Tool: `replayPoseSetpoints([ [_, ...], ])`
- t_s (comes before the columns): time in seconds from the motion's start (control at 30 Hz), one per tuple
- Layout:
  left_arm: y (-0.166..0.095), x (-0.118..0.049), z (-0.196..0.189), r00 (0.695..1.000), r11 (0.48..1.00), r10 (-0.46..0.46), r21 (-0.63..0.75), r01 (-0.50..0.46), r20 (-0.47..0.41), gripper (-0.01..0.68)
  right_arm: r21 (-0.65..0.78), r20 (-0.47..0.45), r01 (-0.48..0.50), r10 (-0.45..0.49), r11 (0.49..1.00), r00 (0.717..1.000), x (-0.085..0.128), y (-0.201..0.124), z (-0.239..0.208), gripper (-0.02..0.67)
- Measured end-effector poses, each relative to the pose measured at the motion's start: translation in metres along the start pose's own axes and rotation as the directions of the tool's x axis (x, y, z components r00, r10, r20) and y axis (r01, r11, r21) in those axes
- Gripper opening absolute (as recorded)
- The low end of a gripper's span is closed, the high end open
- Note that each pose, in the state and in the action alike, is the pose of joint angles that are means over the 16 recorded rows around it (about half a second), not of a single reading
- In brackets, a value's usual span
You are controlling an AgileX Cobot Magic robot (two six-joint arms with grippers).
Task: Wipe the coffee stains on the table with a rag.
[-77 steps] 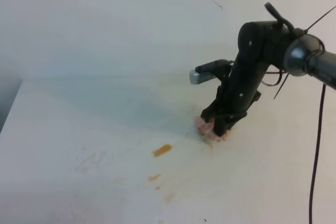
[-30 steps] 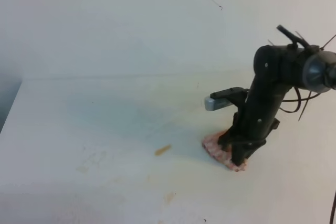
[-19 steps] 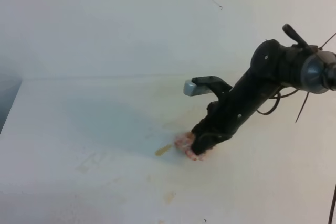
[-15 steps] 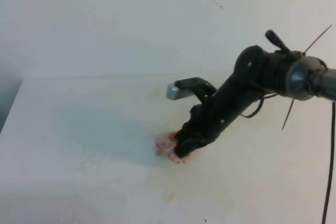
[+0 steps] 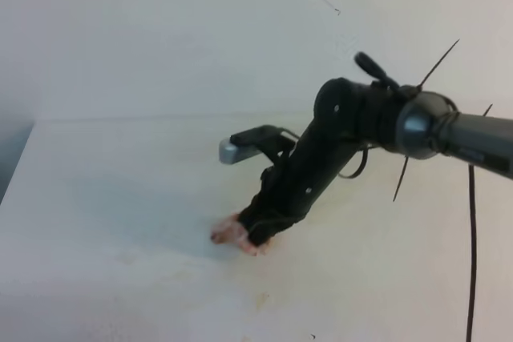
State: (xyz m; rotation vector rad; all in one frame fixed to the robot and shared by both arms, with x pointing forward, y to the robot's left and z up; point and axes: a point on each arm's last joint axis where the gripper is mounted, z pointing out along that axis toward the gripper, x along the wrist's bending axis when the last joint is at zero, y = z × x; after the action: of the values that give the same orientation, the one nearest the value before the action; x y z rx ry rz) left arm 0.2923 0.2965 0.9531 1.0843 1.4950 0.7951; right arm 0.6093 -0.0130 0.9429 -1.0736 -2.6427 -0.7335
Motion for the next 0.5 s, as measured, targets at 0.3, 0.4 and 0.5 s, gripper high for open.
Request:
replayPoseSetpoints([
  [0.3, 0.000, 0.000, 0.000, 1.000, 1.000, 0.000, 0.000, 0.000, 0.000, 0.000, -0.039, 0.133, 0.007, -0.002, 0.999, 0.991, -0.019, 0.020, -0.078, 0.101],
  [0.4, 0.000, 0.000, 0.000, 1.000, 1.000, 0.000, 0.000, 0.000, 0.000, 0.000, -0.041, 0.157, 0.019, -0.012, 0.999, 0.987, -0.018, 0.021, -0.102, 0.153],
  [0.5, 0.000, 0.000, 0.000, 1.000, 1.000, 0.000, 0.000, 0.000, 0.000, 0.000, -0.041, 0.170, 0.034, -0.026, 0.999, 0.985, -0.014, 0.021, -0.120, 0.207],
])
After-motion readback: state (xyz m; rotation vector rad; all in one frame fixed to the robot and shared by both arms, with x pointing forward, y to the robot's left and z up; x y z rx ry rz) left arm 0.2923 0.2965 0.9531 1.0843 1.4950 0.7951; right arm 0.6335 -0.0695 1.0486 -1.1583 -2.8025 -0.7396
